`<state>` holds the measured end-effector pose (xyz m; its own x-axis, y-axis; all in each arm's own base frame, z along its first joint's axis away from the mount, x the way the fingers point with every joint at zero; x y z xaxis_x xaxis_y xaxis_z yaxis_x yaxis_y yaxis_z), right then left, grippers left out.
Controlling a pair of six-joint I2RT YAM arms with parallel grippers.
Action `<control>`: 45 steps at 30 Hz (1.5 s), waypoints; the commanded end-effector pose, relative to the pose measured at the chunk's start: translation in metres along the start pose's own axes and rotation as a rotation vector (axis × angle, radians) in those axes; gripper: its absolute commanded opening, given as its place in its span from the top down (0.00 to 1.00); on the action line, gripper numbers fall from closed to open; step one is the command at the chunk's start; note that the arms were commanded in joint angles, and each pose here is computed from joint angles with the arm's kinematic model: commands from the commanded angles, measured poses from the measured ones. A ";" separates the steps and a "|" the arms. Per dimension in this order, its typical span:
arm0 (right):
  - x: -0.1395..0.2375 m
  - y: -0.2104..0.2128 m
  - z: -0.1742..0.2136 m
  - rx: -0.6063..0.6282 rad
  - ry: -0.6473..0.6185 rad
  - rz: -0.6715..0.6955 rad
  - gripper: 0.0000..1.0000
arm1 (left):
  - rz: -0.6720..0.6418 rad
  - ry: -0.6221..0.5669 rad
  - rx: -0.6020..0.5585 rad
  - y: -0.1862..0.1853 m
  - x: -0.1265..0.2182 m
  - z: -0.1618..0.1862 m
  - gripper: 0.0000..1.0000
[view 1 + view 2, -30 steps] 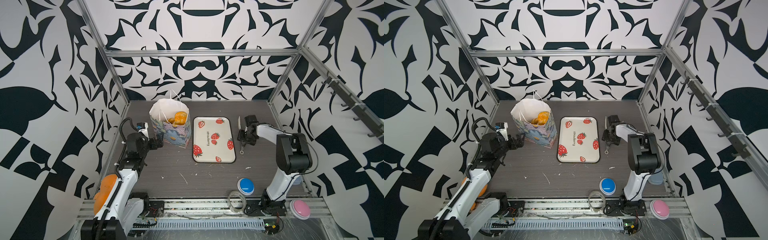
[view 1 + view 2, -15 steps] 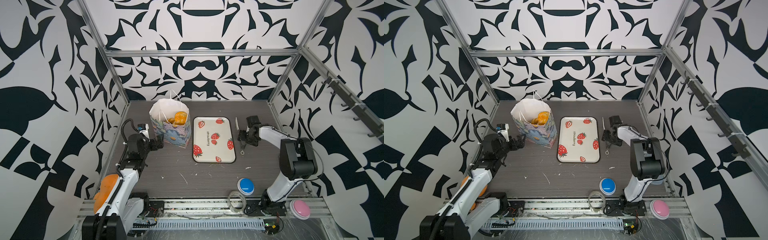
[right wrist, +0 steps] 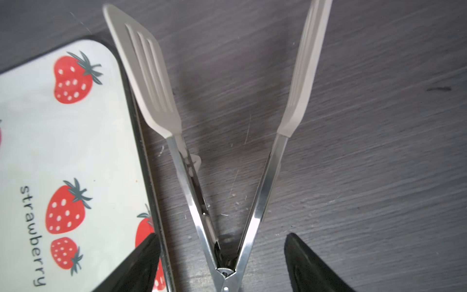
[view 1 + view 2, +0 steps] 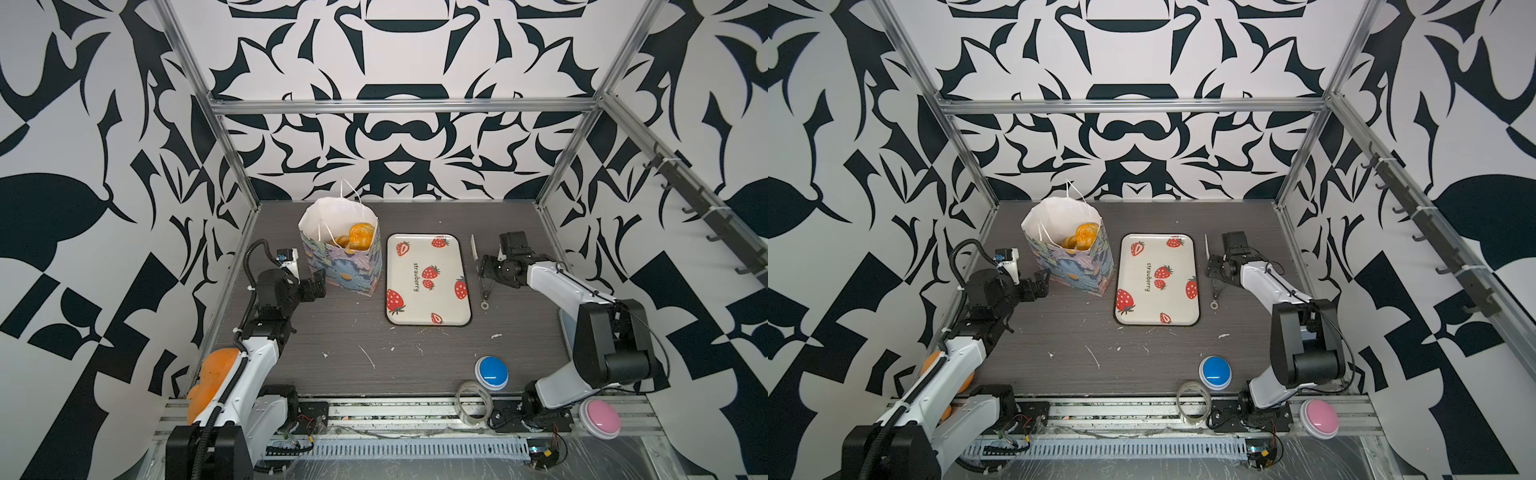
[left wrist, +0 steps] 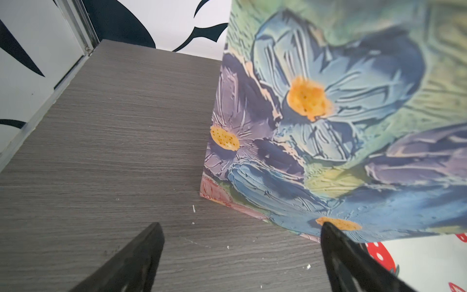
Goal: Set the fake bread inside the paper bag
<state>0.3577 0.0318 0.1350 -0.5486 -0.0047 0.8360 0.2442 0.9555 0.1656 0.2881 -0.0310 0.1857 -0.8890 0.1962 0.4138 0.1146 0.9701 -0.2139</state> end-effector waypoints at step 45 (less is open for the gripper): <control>0.029 -0.022 -0.011 0.329 -0.730 0.175 0.07 | 0.002 -0.138 -0.166 0.023 -0.064 0.036 0.01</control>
<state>0.3368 0.0077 0.1377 -0.8996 0.2285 0.3722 0.1655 0.9670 -0.1936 0.3294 -0.0242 0.1189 -0.9259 0.1649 0.3397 0.1538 0.9863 -0.0597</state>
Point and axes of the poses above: each gripper's point midway between its finger pads, its own x axis back along the fingers, its own y axis along the line the jaws close on, z = x × y, the point moved 5 cm from there along x, back along the fingers, and after that the axes turned 1 degree about x, right-handed, at the moved point
